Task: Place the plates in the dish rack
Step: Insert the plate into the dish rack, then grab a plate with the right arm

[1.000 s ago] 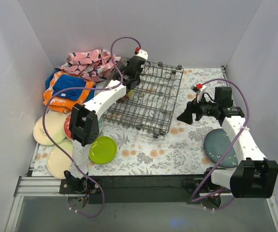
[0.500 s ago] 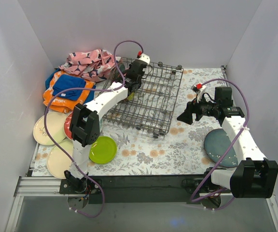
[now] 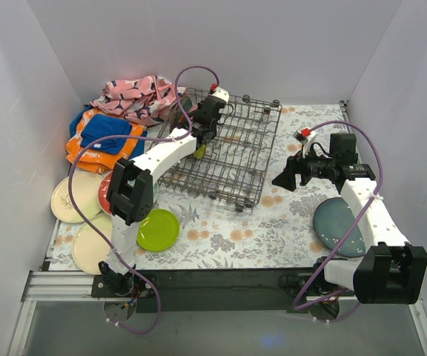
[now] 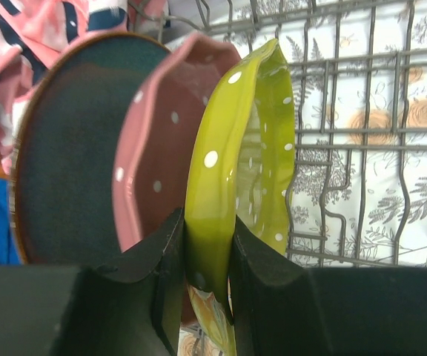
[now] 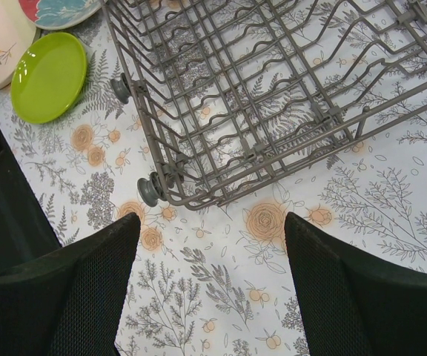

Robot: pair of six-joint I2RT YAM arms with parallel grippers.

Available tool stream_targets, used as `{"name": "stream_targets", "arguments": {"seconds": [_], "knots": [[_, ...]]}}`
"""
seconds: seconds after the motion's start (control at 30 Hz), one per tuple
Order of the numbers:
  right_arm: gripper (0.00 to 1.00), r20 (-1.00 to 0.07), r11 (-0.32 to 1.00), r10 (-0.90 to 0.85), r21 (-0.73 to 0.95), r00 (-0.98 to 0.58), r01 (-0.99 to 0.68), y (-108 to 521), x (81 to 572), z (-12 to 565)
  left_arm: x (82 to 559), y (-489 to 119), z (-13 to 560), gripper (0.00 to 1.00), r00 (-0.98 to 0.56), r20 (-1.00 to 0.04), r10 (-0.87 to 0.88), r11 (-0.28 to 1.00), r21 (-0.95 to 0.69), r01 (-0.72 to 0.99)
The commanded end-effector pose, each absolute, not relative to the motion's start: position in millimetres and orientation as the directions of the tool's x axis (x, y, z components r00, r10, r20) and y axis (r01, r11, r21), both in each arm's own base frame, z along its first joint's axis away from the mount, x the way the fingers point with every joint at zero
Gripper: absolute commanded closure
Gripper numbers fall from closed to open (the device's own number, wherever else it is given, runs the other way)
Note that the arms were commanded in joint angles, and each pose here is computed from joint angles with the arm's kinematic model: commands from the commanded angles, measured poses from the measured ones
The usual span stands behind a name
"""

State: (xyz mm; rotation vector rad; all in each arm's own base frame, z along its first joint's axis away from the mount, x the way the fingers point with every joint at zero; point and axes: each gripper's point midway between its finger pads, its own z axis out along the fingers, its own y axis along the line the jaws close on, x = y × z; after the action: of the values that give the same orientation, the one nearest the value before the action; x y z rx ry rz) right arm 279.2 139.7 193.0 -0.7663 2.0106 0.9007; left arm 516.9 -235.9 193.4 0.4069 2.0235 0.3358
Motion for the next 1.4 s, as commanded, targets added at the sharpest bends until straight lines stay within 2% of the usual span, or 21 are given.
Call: {"name": "stream_targets", "arguments": {"seconds": [0.0,0.1,0.17,0.2,0.3,0.43,0.83,1.1,1.13,1.23,1.33,1.37], "knots": [[0.16,-0.843,0.560,-0.206,0.316,-0.498,-0.766,139,275,193,519,-226,249,1.00,-0.348,-0.877,0.330,0.941,0.336,0.046],[0.16,-0.842,0.559,-0.205,0.318,-0.499,-0.766,139,275,193,518,-227,247,0.96,-0.356,-0.878,0.320,0.944,0.325,0.047],[0.16,-0.843,0.561,-0.205,0.316,-0.498,-0.765,138,275,193,519,-227,248,0.88,-0.357,-0.881,0.311,0.947,0.318,0.042],[0.16,-0.843,0.559,-0.205,0.317,-0.498,-0.767,139,275,193,519,-227,248,0.78,-0.361,-0.880,0.311,0.947,0.318,0.041],[0.16,-0.843,0.558,-0.205,0.315,-0.496,-0.767,139,275,194,519,-227,256,0.64,-0.350,-0.890,0.293,0.953,0.302,0.029],[0.16,-0.845,0.558,-0.206,0.313,-0.494,-0.768,139,276,194,520,-225,270,0.57,-0.329,-0.902,0.278,0.957,0.291,0.009],[0.16,-0.848,0.545,-0.212,0.310,-0.486,-0.779,140,275,197,511,-227,324,0.50,-0.255,-0.940,0.227,0.972,0.237,-0.009],[0.15,-0.849,0.538,-0.295,0.231,-0.438,-0.811,133,273,197,484,-229,353,0.39,-0.270,-0.954,0.130,0.991,0.125,0.038],[0.15,-0.843,0.540,-0.313,0.221,-0.437,-0.812,131,272,199,479,-233,353,0.35,-0.281,-0.955,0.099,0.995,0.087,0.056],[0.14,-0.812,0.542,-0.402,0.162,-0.423,-0.825,119,268,192,456,-233,353,0.34,-0.323,-0.944,0.059,0.994,0.025,0.107],[0.13,-0.735,0.546,-0.525,0.096,-0.429,-0.833,99,266,175,426,-230,359,0.34,-0.359,-0.933,0.003,0.986,-0.058,0.157],[0.13,-0.680,0.551,-0.574,0.091,-0.457,-0.829,88,258,167,416,-235,343,0.34,-0.411,-0.912,-0.009,0.977,-0.095,0.189]]}}
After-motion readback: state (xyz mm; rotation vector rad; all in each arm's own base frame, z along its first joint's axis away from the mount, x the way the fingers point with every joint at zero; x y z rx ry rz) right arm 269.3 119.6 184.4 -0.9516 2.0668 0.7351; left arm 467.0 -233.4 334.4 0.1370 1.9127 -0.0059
